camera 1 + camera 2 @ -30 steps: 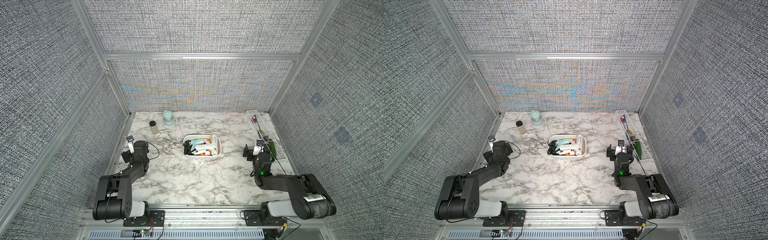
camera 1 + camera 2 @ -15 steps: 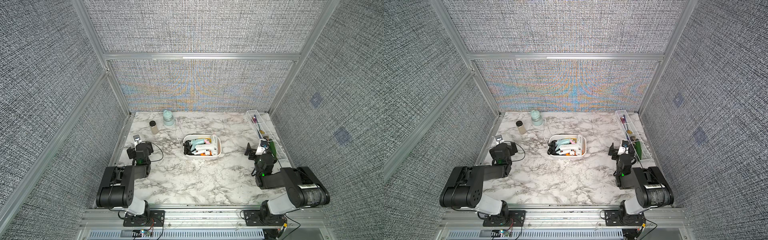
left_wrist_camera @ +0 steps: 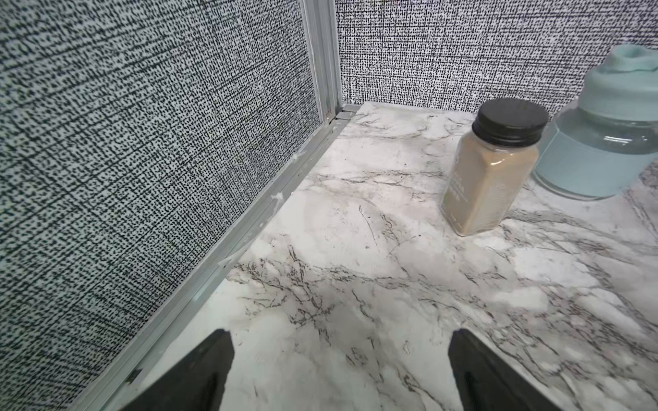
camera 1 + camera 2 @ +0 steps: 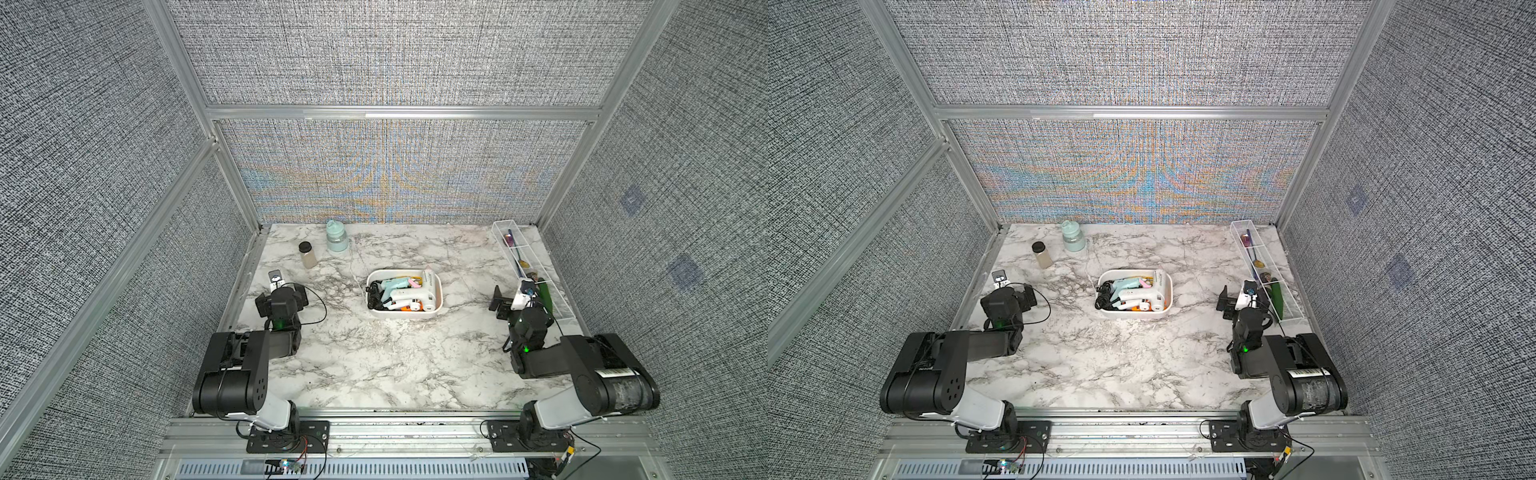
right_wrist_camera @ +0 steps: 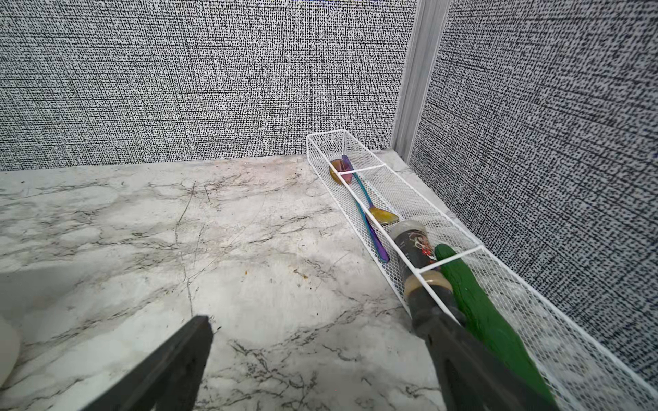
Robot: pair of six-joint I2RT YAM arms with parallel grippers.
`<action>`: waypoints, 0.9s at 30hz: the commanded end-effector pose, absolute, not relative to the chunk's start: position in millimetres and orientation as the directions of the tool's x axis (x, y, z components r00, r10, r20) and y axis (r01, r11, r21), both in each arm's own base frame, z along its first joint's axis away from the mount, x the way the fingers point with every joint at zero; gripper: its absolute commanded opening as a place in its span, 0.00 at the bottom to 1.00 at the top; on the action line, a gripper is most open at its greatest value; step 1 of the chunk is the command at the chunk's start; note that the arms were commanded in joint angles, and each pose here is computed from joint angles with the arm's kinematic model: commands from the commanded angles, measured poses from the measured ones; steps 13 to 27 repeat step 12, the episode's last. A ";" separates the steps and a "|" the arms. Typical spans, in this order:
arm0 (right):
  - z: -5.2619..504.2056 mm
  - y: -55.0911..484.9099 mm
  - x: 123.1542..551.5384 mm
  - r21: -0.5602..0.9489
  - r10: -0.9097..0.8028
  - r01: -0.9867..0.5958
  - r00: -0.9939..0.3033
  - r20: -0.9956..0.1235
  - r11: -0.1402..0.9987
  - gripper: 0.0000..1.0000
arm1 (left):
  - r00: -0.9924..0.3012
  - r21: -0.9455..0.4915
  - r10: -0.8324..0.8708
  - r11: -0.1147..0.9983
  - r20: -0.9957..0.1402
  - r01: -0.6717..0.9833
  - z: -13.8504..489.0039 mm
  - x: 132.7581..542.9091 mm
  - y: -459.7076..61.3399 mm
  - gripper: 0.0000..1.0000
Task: Put the hot melt glue gun into the storage box
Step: Reset both arms
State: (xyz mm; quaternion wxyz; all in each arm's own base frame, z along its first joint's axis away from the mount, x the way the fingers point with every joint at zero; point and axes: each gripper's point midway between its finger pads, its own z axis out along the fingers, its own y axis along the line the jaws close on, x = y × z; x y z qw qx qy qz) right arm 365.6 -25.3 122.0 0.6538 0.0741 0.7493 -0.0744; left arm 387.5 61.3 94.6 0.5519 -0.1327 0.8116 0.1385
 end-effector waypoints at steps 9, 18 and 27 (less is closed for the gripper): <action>125.8 -25.9 366.7 -0.006 0.020 0.214 -0.120 -0.993 0.977 0.99 | -0.336 0.070 -0.059 0.930 -0.940 -0.360 100.1 391.3 60.7 0.99; 126.2 -26.2 367.0 -0.006 0.020 0.214 -0.119 -0.993 0.977 0.99 | -0.331 0.069 -0.059 0.930 -0.942 -0.360 101.6 390.7 61.0 0.99; 126.2 -26.2 367.0 -0.006 0.020 0.214 -0.119 -0.993 0.977 0.99 | -0.331 0.069 -0.059 0.930 -0.942 -0.360 101.6 390.7 61.0 0.99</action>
